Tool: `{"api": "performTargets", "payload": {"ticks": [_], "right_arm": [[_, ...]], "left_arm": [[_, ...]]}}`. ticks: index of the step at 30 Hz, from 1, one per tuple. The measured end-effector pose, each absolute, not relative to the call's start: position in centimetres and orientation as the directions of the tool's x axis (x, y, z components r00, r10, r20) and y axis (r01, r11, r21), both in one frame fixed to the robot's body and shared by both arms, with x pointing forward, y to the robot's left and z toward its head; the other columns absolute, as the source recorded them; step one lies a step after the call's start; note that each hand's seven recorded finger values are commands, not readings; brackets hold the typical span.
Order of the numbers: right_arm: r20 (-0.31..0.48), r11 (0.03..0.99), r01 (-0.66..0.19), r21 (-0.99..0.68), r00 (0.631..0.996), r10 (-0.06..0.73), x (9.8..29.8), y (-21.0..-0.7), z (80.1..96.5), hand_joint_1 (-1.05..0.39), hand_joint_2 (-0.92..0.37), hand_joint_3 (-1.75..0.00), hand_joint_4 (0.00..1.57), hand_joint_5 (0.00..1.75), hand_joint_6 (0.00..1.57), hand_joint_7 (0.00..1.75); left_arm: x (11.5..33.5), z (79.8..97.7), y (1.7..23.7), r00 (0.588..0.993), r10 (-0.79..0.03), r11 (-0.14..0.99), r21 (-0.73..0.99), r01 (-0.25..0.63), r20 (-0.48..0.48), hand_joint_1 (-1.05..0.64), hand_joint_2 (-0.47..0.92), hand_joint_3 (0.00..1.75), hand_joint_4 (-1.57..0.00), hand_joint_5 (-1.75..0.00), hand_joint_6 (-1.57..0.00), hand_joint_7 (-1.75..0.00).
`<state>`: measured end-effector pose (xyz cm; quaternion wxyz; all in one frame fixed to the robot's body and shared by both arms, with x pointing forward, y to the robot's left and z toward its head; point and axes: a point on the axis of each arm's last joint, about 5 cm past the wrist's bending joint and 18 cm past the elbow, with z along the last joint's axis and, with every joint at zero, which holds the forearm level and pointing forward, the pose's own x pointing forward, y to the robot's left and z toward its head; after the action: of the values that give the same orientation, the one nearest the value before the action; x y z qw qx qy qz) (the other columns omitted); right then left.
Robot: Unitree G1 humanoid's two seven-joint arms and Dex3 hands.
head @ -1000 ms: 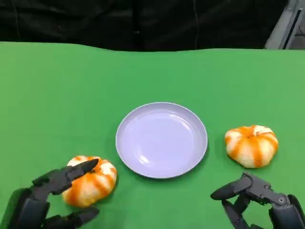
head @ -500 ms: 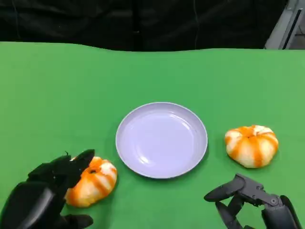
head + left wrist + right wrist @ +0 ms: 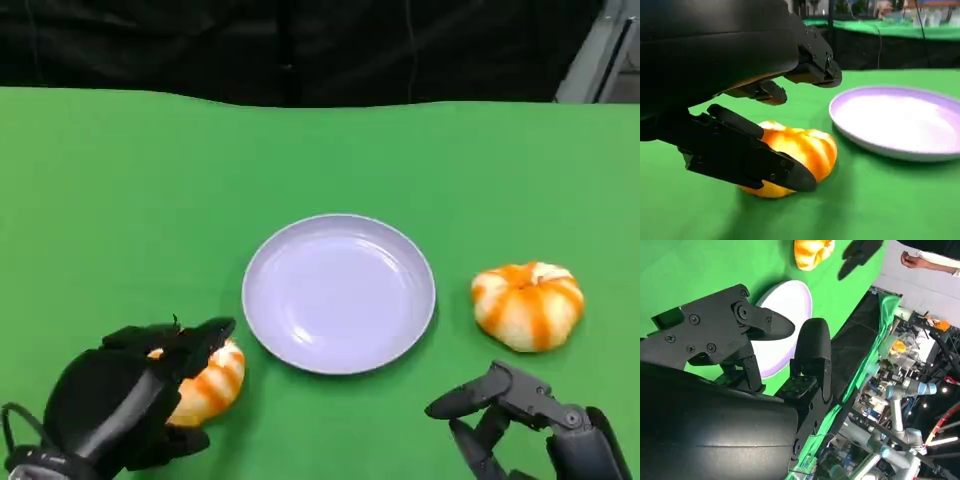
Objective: Grasp the bread from the table and place it into the plate.
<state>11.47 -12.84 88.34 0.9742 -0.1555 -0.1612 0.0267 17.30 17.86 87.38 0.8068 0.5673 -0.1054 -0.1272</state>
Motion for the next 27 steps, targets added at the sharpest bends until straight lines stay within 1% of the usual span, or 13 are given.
{"api": "performTargets", "payload": {"ticks": [7, 9, 10, 12, 13, 14, 15, 18, 20, 21, 22, 24, 27], "right_arm": [[0.312, 0.95, 0.001, -0.313, 0.945, 0.102, 11.4, -12.7, 88.5, -0.2, -0.71, -0.7, 0.72, 1.52, 0.69, 1.0], [0.313, 0.949, -0.001, -0.314, 0.944, 0.105, 11.4, -12.6, 88.5, -0.2, -0.71, -0.71, 0.72, 1.53, 0.69, 0.99], [0.313, 0.95, -0.003, -0.314, 0.944, 0.106, 11.4, -12.6, 88.5, -0.2, -0.71, -0.71, 0.72, 1.53, 0.69, 0.99], [0.312, 0.95, -0.004, -0.313, 0.944, 0.106, 11.4, -12.6, 88.5, -0.19, -0.71, -0.71, 0.72, 1.53, 0.69, 0.99], [0.312, 0.95, -0.004, -0.312, 0.944, 0.107, 11.4, -12.6, 88.5, -0.19, -0.71, -0.71, 0.72, 1.53, 0.69, 0.99], [0.312, 0.95, -0.005, -0.312, 0.944, 0.107, 11.4, -12.6, 88.5, -0.19, -0.71, -0.71, 0.72, 1.53, 0.69, 0.99], [0.312, 0.95, -0.005, -0.312, 0.944, 0.108, 11.4, -12.5, 88.5, -0.19, -0.71, -0.71, 0.71, 1.53, 0.69, 0.99], [0.313, 0.95, -0.007, -0.311, 0.944, 0.11, 11.4, -12.5, 88.5, -0.2, -0.71, -0.71, 0.72, 1.52, 0.69, 0.99], [0.314, 0.951, -0.008, -0.31, 0.943, 0.111, 11.4, -12.5, 88.5, -0.2, -0.71, -0.71, 0.72, 1.52, 0.69, 0.99], [0.313, 0.951, -0.008, -0.31, 0.943, 0.111, 11.4, -12.4, 88.5, -0.2, -0.71, -0.71, 0.72, 1.52, 0.69, 1.0], [0.314, 0.951, -0.009, -0.31, 0.943, 0.111, 11.4, -12.4, 88.5, -0.2, -0.71, -0.71, 0.72, 1.52, 0.69, 1.0], [0.315, 0.952, -0.009, -0.307, 0.943, 0.11, 11.5, -12.3, 88.5, -0.18, -0.71, -0.71, 0.72, 1.52, 0.69, 1.0], [0.313, 0.954, -0.011, -0.301, 0.944, 0.109, 11.6, -12.2, 88.4, -0.19, -0.71, -0.72, 0.72, 1.52, 0.68, 1.0]], "left_arm": [[19.6, 87.2, 17.0, 0.933, -0.305, 0.167, 0.954, 0.251, -0.192, -0.33, 0.92, 0.01, -0.57, -0.08, -0.47, -0.03], [20.2, 87.6, 16.7, 0.928, -0.302, 0.136, 0.954, 0.267, -0.217, -0.26, 0.92, 0.01, -0.81, -0.17, -0.64, -0.07], [20.4, 87.7, 16.6, 0.928, -0.297, 0.127, 0.954, 0.27, -0.223, -0.23, 0.92, 0.03, -0.88, -0.36, -0.75, -0.06], [20.5, 87.7, 16.5, 0.93, -0.296, 0.127, 0.956, 0.265, -0.219, -0.18, 0.92, 0.09, -0.89, -0.99, -1.07, -0.09], [20.5, 87.7, 16.5, 0.934, -0.295, 0.137, 0.958, 0.251, -0.202, -0.17, 0.92, 0.11, -0.88, -1.23, -1.18, -0.12], [20.4, 87.6, 16.5, 0.939, -0.294, 0.151, 0.961, 0.232, -0.181, -0.15, 0.92, 0.12, -0.86, -1.48, -1.16, -0.43], [20.4, 87.5, 16.5, 0.942, -0.299, 0.17, 0.963, 0.211, -0.153, -0.14, 0.91, 0.12, -0.85, -1.64, -0.99, -0.96], [19.9, 86.8, 16.9, 0.946, -0.315, 0.222, 0.962, 0.157, -0.082, -0.12, 0.89, 0.18, -0.84, -1.73, -0.78, -1.47], [19.6, 86.5, 17.2, 0.946, -0.321, 0.259, 0.957, 0.13, -0.042, -0.11, 0.7, 0.57, -0.84, -1.74, -0.72, -1.58], [19.4, 86.3, 17.4, 0.946, -0.325, 0.28, 0.953, 0.113, -0.017, -0.1, 0.56, 0.84, -0.85, -1.75, -0.73, -1.56], [19.1, 86.2, 17.5, 0.945, -0.326, 0.309, 0.947, 0.09, 0.016, -0.1, 0.5, 0.97, -0.85, -1.75, -0.73, -1.55], [18.6, 86.0, 17.7, 0.94, -0.326, 0.36, 0.933, 0.028, 0.097, -0.09, 0.41, 1.13, -0.86, -1.75, -0.75, -1.53], [18.2, 86.0, 18.0, 0.925, -0.321, 0.408, 0.911, -0.059, 0.203, -0.07, 0.35, 1.23, -0.88, -1.75, -0.78, -1.48]]}}
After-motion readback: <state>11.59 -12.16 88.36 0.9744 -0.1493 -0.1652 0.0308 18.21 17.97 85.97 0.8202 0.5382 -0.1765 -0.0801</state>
